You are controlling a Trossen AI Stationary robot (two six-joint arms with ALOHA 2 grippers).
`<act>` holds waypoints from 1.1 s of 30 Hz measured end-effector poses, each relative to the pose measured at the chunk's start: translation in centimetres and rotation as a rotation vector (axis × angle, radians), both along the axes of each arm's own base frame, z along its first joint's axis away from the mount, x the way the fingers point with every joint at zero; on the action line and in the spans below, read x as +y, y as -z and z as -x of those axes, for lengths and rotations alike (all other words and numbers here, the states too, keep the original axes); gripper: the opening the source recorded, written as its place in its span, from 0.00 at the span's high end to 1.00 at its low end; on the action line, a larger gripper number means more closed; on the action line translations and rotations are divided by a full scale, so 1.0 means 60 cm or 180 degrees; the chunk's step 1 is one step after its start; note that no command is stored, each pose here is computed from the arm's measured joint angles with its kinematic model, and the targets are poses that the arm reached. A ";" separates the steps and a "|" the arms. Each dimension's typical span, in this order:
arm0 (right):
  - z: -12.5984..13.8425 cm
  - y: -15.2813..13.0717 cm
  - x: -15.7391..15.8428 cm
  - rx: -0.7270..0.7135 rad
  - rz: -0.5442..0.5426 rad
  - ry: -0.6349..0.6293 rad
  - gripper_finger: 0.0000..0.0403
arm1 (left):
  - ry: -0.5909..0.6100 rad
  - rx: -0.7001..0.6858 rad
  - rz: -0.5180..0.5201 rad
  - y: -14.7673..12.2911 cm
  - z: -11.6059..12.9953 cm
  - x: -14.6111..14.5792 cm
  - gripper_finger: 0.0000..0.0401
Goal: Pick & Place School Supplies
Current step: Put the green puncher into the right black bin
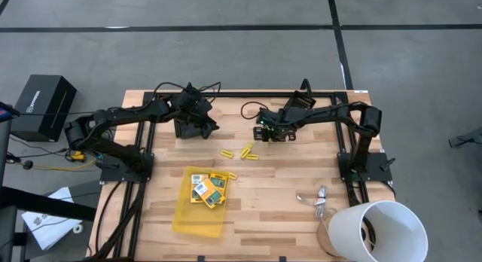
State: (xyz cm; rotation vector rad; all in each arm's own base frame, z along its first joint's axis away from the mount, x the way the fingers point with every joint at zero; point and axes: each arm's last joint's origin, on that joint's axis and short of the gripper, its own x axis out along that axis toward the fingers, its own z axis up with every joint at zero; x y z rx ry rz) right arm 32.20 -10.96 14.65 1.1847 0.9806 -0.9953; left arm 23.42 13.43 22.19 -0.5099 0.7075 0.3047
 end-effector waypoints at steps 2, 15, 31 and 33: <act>0.000 0.001 -0.001 0.0007 0.0004 0.0009 0.59 | 0.0000 0.0000 0.0000 0.000 0.000 0.000 0.63; -0.011 0.038 0.004 0.0122 -0.0174 0.0071 0.62 | 0.0106 0.0137 -0.0038 0.005 0.005 -0.002 0.63; -0.028 0.016 -0.009 0.0162 -0.0084 -0.0235 0.94 | 0.0097 0.0128 -0.0044 0.005 0.005 -0.001 0.63; -0.043 -0.002 -0.013 0.0017 -0.0024 -0.0336 0.94 | 0.0095 0.0126 -0.0042 0.005 0.005 -0.001 0.63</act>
